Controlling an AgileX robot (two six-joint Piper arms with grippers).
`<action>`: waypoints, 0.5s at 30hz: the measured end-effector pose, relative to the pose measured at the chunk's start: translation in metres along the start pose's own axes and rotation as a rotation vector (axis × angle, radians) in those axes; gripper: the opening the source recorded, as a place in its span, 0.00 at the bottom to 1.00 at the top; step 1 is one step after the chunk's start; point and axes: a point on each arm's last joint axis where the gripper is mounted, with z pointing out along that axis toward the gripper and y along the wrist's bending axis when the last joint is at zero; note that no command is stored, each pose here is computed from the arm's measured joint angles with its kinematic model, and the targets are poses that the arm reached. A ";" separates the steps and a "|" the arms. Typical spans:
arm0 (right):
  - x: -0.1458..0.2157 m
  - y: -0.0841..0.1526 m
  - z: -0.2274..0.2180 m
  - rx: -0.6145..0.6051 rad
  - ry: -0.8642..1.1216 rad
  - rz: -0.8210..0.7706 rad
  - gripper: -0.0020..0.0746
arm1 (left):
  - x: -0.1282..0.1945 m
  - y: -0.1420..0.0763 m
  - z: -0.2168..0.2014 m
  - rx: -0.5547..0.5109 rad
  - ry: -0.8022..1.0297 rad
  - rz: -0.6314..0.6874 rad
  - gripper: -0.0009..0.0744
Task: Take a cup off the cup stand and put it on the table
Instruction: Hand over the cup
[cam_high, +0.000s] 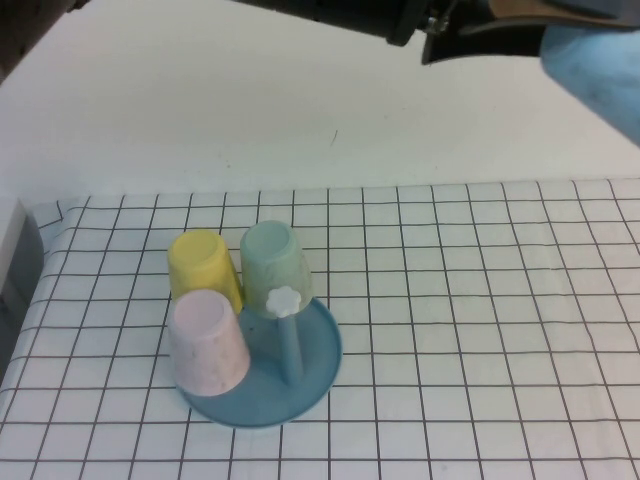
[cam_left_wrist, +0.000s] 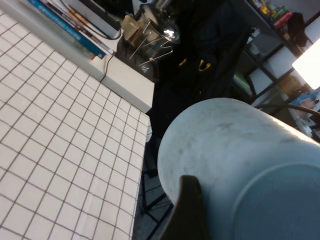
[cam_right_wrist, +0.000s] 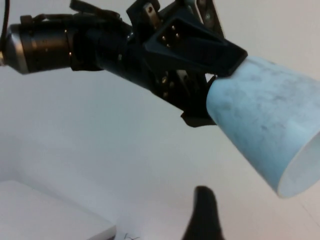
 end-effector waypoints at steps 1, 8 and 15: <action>0.000 0.000 0.000 0.000 0.000 0.019 0.67 | 0.000 -0.002 0.003 0.013 0.001 -0.001 0.72; 0.000 -0.004 0.000 0.039 -0.005 0.122 0.65 | 0.012 -0.025 0.033 0.108 0.065 0.064 0.72; -0.003 -0.003 0.000 0.039 -0.014 0.146 0.38 | 0.017 -0.032 0.044 0.140 0.083 0.085 0.72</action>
